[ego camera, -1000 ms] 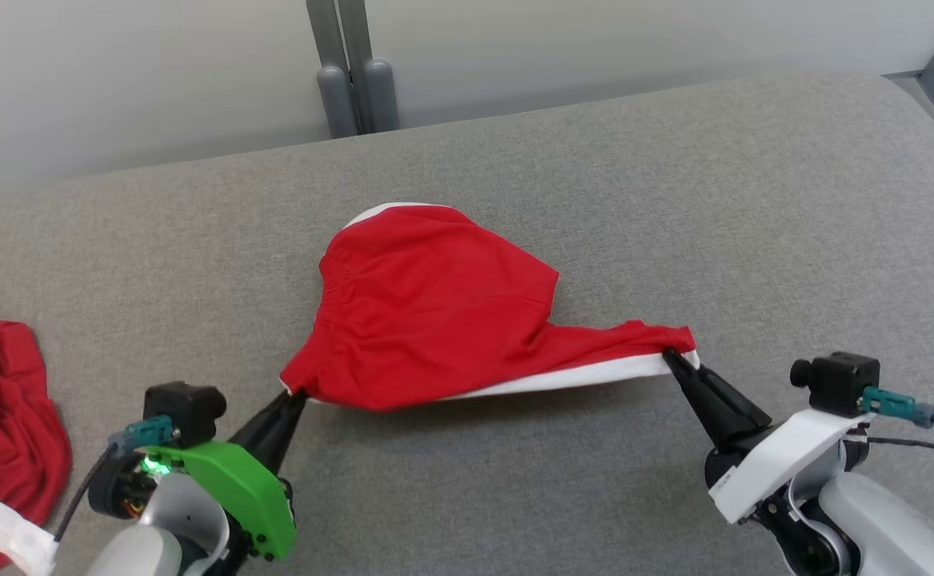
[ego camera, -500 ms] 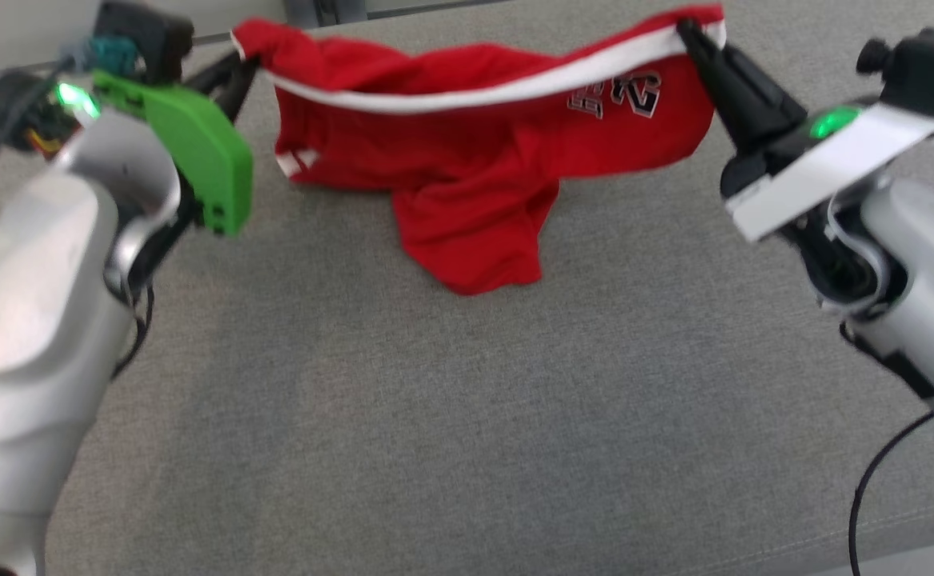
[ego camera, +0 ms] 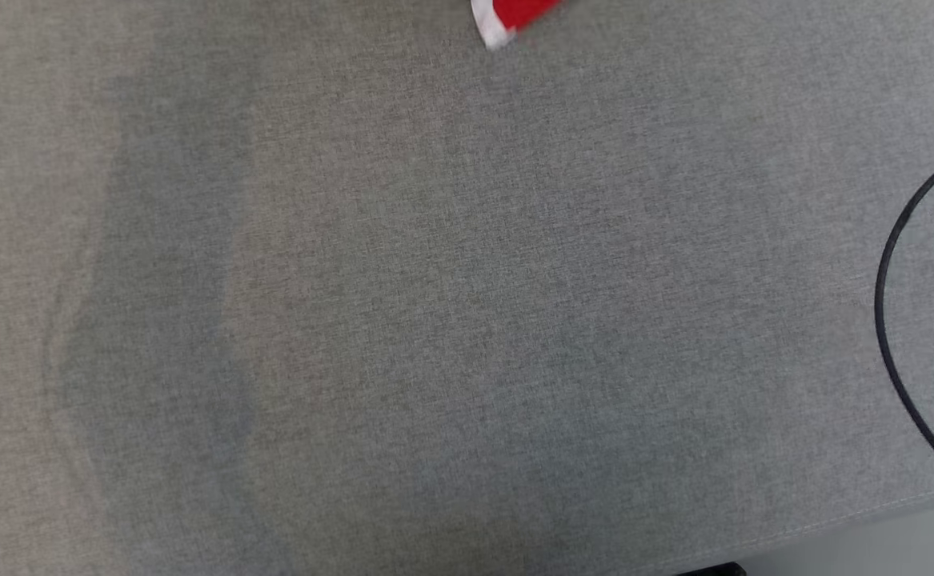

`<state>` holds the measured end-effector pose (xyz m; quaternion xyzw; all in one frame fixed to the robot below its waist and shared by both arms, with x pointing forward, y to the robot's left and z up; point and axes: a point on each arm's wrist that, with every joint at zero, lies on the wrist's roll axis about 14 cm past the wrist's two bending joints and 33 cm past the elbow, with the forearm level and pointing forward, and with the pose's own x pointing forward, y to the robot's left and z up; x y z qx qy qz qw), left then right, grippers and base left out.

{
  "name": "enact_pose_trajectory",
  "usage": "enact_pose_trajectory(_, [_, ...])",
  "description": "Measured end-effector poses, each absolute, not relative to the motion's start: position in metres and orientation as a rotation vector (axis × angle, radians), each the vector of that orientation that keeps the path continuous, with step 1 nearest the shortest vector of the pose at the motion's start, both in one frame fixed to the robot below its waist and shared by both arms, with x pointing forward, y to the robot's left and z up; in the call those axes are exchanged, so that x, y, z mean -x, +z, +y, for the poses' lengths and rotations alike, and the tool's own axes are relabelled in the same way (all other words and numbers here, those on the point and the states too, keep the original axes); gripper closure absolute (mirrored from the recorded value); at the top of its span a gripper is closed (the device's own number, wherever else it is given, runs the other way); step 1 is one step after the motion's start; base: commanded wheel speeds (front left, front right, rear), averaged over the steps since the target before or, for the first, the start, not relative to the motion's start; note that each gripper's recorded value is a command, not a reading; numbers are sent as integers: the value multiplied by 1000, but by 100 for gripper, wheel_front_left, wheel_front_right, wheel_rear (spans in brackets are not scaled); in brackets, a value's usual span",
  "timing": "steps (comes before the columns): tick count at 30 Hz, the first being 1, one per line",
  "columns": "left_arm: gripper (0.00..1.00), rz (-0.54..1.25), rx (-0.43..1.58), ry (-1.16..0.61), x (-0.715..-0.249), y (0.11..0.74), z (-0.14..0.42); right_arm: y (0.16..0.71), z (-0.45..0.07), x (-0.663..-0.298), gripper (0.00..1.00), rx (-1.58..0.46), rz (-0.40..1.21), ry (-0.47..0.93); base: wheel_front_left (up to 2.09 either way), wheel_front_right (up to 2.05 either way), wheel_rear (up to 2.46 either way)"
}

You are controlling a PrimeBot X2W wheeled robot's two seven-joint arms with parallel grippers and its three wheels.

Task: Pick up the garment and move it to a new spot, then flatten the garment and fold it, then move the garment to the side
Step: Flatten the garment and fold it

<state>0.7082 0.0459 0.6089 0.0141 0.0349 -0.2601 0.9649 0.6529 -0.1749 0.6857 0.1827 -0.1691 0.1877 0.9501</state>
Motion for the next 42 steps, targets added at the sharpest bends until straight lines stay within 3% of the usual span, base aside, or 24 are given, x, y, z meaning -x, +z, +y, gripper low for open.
enact_pose_trajectory(8, [100, 58, 53, -557, -716, 602, 24, 705, -172, -661, 100, -296, -394, 404, 0, 0, 0])
enact_pose_trajectory(14, [100, 227, -29, -583, -681, 535, 29, 643, -156, -639, 100, -269, -228, 441, 0, 0, 0])
enact_pose_trajectory(26, [100, 593, 10, -618, -551, 439, 58, 520, -146, -513, 100, -251, 174, 510, 0, 0, 0])
enact_pose_trajectory(42, [100, 830, 58, -740, -384, 446, 69, 507, -163, -360, 100, -207, 456, 592, 0, 0, 0])
